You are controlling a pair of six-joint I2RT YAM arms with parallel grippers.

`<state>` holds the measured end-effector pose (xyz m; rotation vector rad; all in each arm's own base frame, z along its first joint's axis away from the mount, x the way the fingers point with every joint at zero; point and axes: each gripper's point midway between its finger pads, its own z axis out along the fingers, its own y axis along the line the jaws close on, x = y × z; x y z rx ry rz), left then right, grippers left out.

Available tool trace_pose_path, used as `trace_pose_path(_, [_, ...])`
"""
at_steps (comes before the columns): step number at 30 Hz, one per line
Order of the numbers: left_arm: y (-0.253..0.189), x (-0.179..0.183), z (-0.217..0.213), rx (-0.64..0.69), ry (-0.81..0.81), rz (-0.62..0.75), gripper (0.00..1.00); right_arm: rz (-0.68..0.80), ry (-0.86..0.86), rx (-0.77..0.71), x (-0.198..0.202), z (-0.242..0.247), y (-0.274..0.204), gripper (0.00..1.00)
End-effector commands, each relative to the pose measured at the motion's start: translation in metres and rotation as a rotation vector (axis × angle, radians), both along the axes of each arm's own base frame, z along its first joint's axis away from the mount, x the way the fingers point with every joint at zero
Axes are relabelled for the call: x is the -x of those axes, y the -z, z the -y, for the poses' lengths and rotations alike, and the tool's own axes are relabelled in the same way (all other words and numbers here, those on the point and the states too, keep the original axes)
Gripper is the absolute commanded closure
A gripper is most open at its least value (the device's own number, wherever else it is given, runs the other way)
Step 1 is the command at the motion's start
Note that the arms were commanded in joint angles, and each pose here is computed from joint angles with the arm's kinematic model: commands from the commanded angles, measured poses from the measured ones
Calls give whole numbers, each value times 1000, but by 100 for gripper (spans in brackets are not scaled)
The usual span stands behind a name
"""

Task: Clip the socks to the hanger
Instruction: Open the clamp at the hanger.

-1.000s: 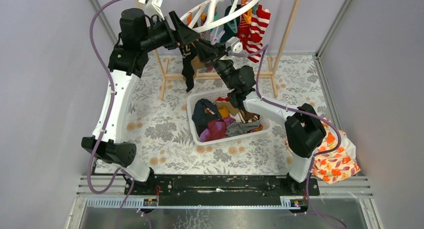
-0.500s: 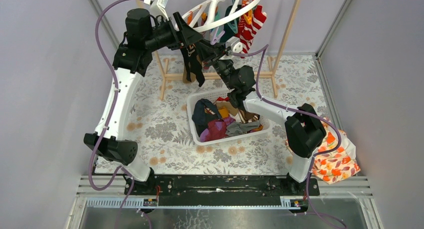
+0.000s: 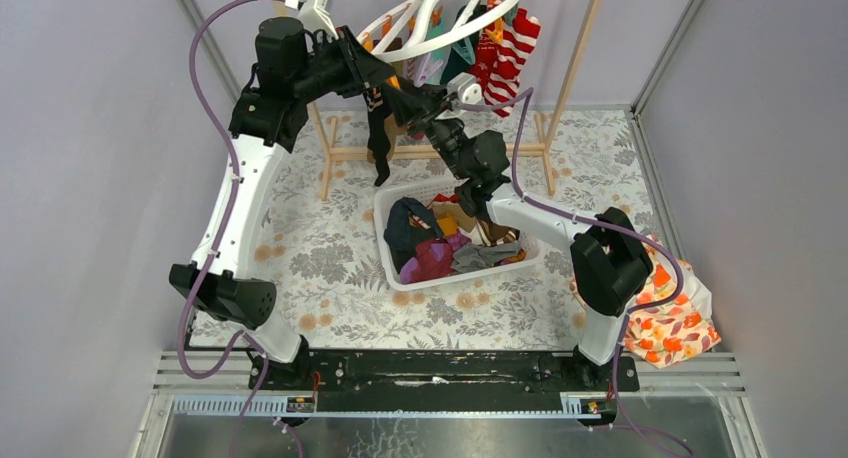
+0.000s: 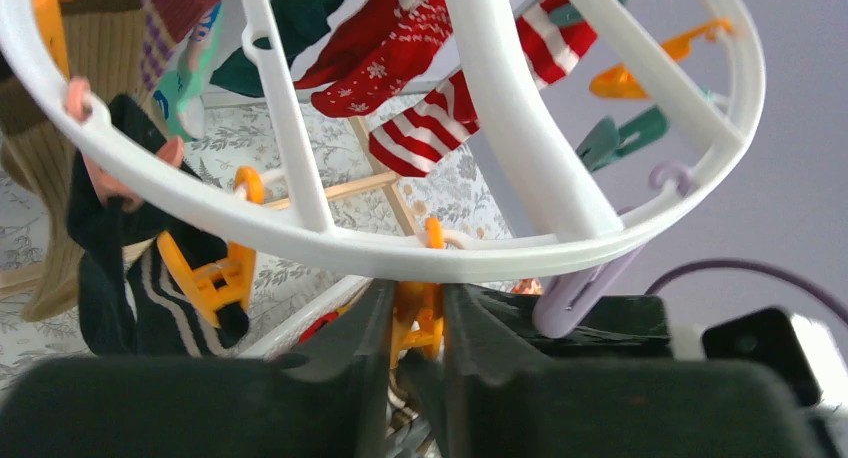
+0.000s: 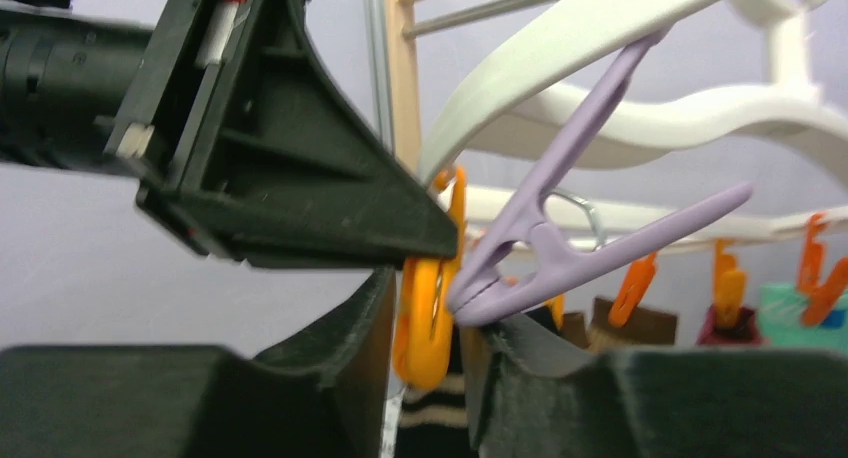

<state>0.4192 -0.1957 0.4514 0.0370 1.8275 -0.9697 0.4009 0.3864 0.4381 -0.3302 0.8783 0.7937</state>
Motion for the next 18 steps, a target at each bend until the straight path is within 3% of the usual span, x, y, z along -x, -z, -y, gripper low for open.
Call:
trace_pose_path(1, [-14, -24, -7, 15, -90, 90, 82, 33, -81, 24, 36, -11, -14, 53])
trace_pose_path(5, [-12, -22, -8, 7, -91, 94, 90, -40, -44, 71, 42, 6, 3, 6])
trace_pose_path(6, [-12, -21, -9, 3, -93, 97, 91, -68, -36, 90, 44, 11, 11, 1])
trace_pose_path(13, [-11, -17, -12, -22, -95, 107, 94, -363, 15, 212, 68, 55, 92, 0])
trace_pose_path(16, [-12, -13, -12, -25, -85, 107, 95, -555, 32, 178, 82, 80, 121, 0])
trace_pose_path(18, [-13, -10, -12, -29, -83, 110, 95, -658, 53, 231, 91, 95, 140, 0])
